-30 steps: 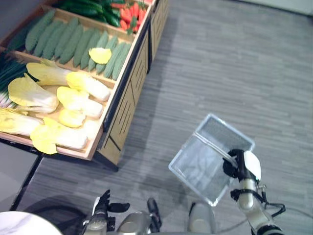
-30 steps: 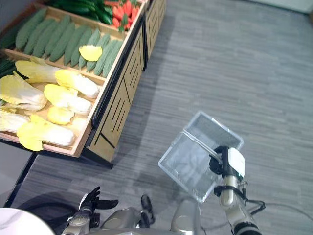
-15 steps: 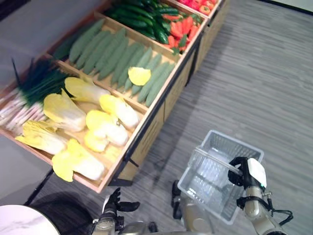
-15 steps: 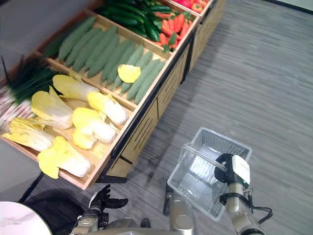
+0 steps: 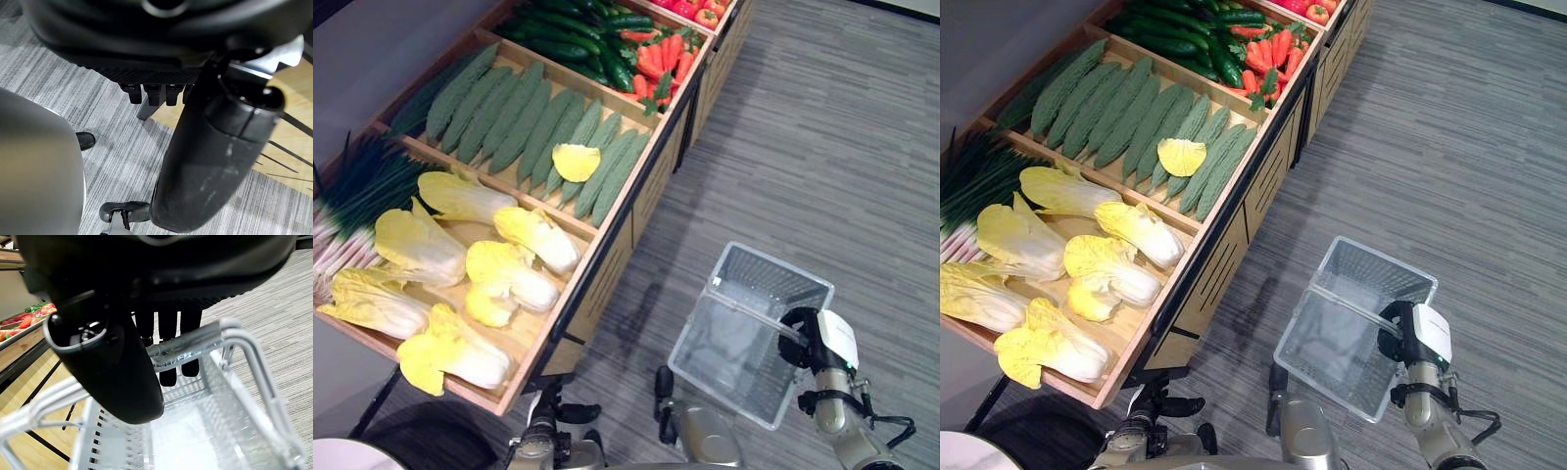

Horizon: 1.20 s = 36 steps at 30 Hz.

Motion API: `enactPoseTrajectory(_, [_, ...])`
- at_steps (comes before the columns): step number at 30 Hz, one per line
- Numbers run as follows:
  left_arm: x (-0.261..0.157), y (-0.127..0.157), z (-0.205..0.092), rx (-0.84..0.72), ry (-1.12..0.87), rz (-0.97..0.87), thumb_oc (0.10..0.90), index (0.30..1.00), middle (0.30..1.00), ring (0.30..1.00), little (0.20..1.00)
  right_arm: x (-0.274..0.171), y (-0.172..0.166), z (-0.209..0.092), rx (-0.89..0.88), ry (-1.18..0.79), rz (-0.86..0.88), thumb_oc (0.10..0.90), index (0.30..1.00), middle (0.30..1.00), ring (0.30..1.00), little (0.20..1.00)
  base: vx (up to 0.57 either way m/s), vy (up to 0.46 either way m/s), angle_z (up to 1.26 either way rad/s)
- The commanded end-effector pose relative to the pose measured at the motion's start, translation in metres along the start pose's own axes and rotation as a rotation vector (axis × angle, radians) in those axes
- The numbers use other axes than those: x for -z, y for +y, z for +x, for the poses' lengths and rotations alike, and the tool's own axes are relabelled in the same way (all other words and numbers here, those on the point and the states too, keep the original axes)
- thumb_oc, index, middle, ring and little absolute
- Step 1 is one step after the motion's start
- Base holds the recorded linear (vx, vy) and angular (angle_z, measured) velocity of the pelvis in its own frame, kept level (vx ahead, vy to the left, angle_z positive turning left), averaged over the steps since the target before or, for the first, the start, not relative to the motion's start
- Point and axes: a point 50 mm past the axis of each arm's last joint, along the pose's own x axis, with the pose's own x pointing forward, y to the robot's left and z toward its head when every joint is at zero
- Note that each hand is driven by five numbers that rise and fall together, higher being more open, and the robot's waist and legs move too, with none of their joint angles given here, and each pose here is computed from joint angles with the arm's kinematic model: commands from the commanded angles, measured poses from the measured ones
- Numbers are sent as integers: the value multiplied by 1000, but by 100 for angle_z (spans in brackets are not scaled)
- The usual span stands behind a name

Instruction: Get the vegetables into the basket

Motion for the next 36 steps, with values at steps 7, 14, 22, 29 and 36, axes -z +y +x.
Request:
enactPoseTrajectory(7, [-7,7,1,-32,-53,20,900,1000,1000,1000,1000,-8,-34,17,202,-84,45,400,300,300,300,300,0,12,42])
enactPoseTrajectory(14, [-4,4,1,-11,-31,40,900,1000,1000,1000,1000,-9,-32,17,212,-73,34,400,300,300,300,300,30,195,60])
enactPoseTrajectory(22, [10,17,-3,-48,11,29,900,1000,1000,1000,1000,-20,-22,23,183,-86,61,400,300,300,300,300,-8,161,0])
enactPoseTrajectory(29, [19,21,-6,-60,38,19,900,1000,1000,1000,1000,-21,-9,25,140,-64,63,400,300,300,300,300,-34,69,3])
enactPoseTrajectory(36, [20,25,-5,-58,44,33,900,1000,1000,1000,1000,-9,-6,19,132,-8,60,400,300,300,300,300,25,-69,25])
